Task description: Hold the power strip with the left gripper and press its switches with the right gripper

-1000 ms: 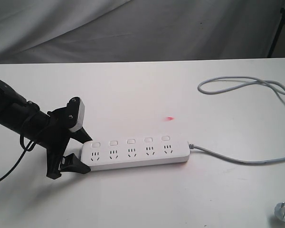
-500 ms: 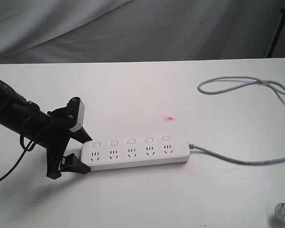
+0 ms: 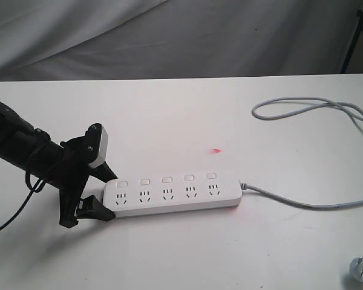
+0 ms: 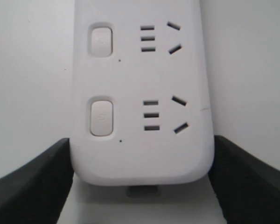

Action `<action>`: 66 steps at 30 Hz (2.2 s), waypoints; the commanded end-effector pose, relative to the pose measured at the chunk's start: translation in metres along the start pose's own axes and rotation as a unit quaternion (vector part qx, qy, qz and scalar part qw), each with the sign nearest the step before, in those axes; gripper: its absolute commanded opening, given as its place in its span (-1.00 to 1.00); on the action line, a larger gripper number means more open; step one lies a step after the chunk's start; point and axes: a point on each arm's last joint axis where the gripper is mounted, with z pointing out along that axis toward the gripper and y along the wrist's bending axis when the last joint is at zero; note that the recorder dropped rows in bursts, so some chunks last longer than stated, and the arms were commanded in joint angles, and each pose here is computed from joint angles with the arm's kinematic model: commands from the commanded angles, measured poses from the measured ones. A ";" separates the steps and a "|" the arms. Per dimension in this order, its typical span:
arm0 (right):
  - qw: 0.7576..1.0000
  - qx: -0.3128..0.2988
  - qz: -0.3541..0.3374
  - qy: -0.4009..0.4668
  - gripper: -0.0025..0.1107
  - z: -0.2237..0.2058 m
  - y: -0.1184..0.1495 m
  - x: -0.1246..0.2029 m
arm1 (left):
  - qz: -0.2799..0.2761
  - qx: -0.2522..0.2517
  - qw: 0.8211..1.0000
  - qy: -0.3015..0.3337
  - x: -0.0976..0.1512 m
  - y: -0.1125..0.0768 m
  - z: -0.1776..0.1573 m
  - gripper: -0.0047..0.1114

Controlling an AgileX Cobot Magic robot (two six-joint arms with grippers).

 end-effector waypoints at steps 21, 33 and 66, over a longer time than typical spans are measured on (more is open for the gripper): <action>0.998 0.003 -0.003 0.062 -0.96 -0.001 -0.001 0.022 | 0.003 0.006 1.000 -0.001 -0.001 -0.002 0.001 0.03; 0.998 0.003 -0.003 0.062 -0.96 -0.001 -0.001 0.022 | 0.003 0.006 1.000 -0.001 -0.001 -0.002 0.001 0.03; 0.998 0.003 -0.003 0.062 -0.96 -0.001 -0.001 0.022 | 0.012 -0.002 1.000 0.013 0.001 -0.001 0.001 0.42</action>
